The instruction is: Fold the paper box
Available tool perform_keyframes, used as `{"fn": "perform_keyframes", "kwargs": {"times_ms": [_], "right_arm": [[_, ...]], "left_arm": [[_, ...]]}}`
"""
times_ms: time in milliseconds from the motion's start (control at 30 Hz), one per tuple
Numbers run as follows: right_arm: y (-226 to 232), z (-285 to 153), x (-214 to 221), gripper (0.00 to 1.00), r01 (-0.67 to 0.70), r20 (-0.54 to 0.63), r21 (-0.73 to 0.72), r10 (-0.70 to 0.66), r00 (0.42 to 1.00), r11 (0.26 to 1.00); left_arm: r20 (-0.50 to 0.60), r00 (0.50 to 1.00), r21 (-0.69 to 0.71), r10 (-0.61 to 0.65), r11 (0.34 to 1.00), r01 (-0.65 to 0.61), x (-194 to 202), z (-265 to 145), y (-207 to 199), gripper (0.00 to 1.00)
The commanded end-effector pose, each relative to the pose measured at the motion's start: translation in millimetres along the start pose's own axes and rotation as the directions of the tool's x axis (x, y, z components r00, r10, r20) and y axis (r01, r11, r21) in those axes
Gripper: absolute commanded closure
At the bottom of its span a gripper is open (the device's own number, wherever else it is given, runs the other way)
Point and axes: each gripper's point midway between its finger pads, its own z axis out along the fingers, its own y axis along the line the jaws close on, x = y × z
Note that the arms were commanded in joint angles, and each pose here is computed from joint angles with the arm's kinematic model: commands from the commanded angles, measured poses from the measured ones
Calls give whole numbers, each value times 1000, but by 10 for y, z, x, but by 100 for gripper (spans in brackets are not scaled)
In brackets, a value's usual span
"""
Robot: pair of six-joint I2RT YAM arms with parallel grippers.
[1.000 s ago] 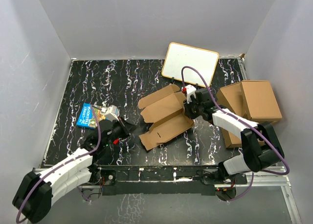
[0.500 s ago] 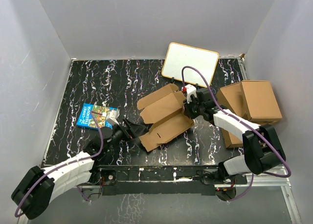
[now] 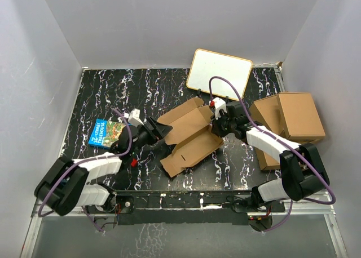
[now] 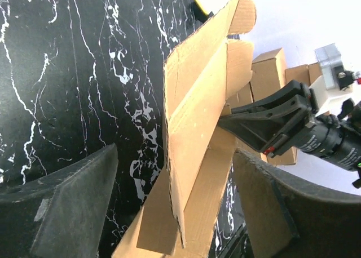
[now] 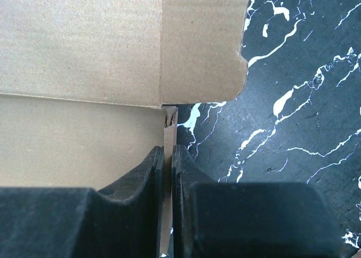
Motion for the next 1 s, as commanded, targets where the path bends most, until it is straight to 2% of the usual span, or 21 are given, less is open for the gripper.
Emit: {"fn": "perform_keyframes", "kwargs": {"times_ms": [0,200,300,400,433,700,967], "right_arm": [[-14,-19,-230,92,33,85,-8,-32,996,999],[-13,33,-189,92,33,64,-19,-32,997,999],[-28,52,-191,92,34,59,-16,-33,998,999],[-61,86,-189,92,43,52,-5,-43,998,999],[-77,101,-188,92,46,49,-1,-46,998,999],[-77,169,-69,87,106,0,-7,-106,994,994],[0,159,160,71,129,-74,-58,-133,988,990]], "left_arm": [[-35,999,100,29,995,-25,-11,157,-203,28],[-116,989,183,92,981,-70,166,320,-232,57],[-117,983,233,140,966,-109,195,334,-271,71],[-107,972,261,209,949,-175,210,324,-281,97],[-98,968,268,231,943,-197,201,322,-290,100],[-21,919,245,395,893,-378,128,257,-321,100],[23,892,203,451,872,-446,77,186,-311,100]]}}
